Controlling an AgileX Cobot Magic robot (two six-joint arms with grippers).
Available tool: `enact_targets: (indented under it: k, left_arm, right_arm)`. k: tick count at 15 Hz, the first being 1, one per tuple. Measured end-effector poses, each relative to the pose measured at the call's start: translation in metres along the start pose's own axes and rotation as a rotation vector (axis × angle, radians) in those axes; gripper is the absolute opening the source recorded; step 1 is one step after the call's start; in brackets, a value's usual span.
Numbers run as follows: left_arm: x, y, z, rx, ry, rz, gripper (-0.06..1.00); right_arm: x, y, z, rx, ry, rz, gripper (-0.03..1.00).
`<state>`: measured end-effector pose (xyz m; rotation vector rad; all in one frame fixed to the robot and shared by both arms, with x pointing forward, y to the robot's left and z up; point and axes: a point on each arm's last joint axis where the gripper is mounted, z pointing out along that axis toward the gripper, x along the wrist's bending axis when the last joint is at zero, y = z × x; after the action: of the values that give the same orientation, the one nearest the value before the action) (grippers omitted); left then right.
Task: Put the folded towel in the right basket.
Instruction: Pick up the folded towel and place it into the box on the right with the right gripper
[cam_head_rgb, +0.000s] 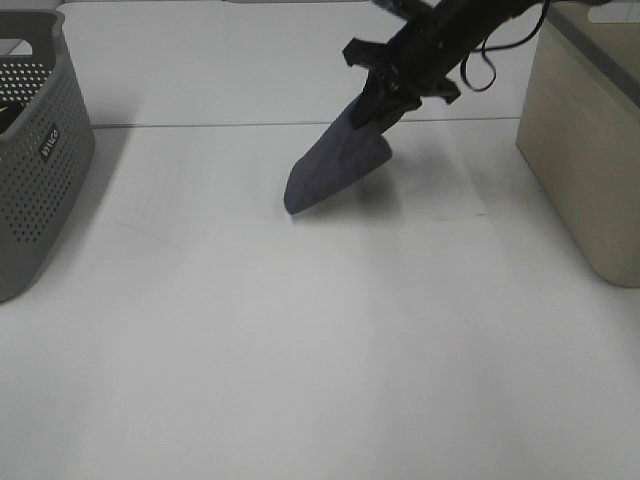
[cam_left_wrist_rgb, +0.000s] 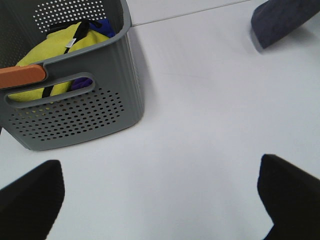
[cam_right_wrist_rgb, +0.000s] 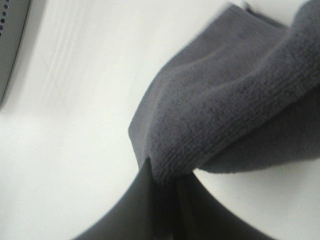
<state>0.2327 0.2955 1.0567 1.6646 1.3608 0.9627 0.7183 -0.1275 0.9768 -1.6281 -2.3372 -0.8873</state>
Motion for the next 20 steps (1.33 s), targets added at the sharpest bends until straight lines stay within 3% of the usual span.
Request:
enact_targets:
  k: [1, 2, 5, 8, 12, 15, 18, 20]
  left_arm:
    - [0.0, 0.0, 0.0, 0.0, 0.0, 0.0, 0.99]
    - [0.0, 0.0, 0.0, 0.0, 0.0, 0.0, 0.99]
    - [0.0, 0.0, 0.0, 0.0, 0.0, 0.0, 0.99]
    - [0.0, 0.0, 0.0, 0.0, 0.0, 0.0, 0.99]
    - [0.0, 0.0, 0.0, 0.0, 0.0, 0.0, 0.99]
    - [0.0, 0.0, 0.0, 0.0, 0.0, 0.0, 0.99]
    - [0.0, 0.0, 0.0, 0.0, 0.0, 0.0, 0.99]
    - [0.0, 0.0, 0.0, 0.0, 0.0, 0.0, 0.99]
  right_arm:
    - [0.0, 0.0, 0.0, 0.0, 0.0, 0.0, 0.04]
    - [0.02, 0.008, -0.05, -0.074, -0.085, -0.07, 0.04]
    - [0.042, 0.01, -0.123, -0.185, -0.249, -0.15, 0.04]
    - [0.038, 0.004, -0.201, -0.324, -0.378, -0.116, 0.04]
    - [-0.011, -0.02, -0.297, -0.491, -0.517, 0.051, 0.04]
    - [-0.054, -0.038, -0.33, -0.53, -0.587, 0.211, 0.04]
    - [-0.092, -0.05, -0.334, -0.513, -0.614, 0.348, 0.04]
    - [-0.121, -0.049, -0.304, -0.43, -0.587, 0.413, 0.17]
